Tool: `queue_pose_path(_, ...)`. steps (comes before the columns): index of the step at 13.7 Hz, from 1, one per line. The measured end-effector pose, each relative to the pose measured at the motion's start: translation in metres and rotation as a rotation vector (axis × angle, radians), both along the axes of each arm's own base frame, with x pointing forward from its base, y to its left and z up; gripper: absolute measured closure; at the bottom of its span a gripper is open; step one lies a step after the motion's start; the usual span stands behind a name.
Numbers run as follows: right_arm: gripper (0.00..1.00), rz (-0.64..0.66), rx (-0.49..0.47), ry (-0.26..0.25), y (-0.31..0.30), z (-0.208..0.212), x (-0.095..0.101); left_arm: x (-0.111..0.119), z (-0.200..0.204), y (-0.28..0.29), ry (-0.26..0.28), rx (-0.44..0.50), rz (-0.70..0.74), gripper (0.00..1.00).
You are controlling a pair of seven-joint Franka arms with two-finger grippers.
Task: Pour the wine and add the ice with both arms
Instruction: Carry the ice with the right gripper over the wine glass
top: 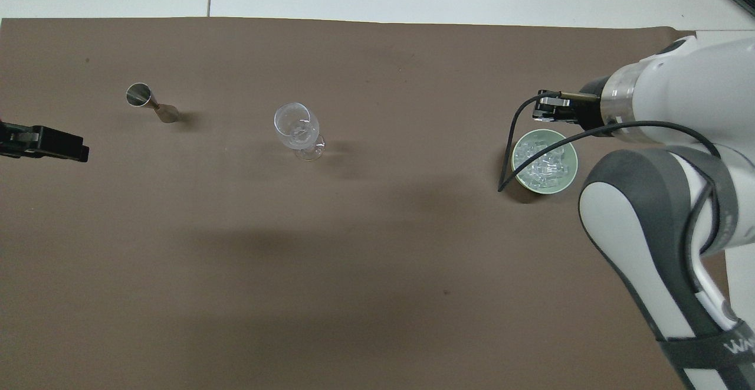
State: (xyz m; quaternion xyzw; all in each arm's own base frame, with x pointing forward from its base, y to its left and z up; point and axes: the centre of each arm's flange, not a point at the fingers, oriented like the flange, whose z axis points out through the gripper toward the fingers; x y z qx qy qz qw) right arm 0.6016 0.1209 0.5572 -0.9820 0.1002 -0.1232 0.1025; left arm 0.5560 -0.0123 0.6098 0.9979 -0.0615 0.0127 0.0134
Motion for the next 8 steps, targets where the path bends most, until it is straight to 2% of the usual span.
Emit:
queue_pose_path(5, 0.74, -0.163, 0.267, -0.052, 0.101, 0.013, -0.002, 0.001, 0.001, -0.006, -0.003, 0.001, -0.009, 0.0)
queue_pose_path(8, 0.74, -0.25, 0.43, -0.079, 0.174, 0.023, 0.009, 0.001, 0.008, -0.01, -0.017, 0.001, -0.01, 0.0)
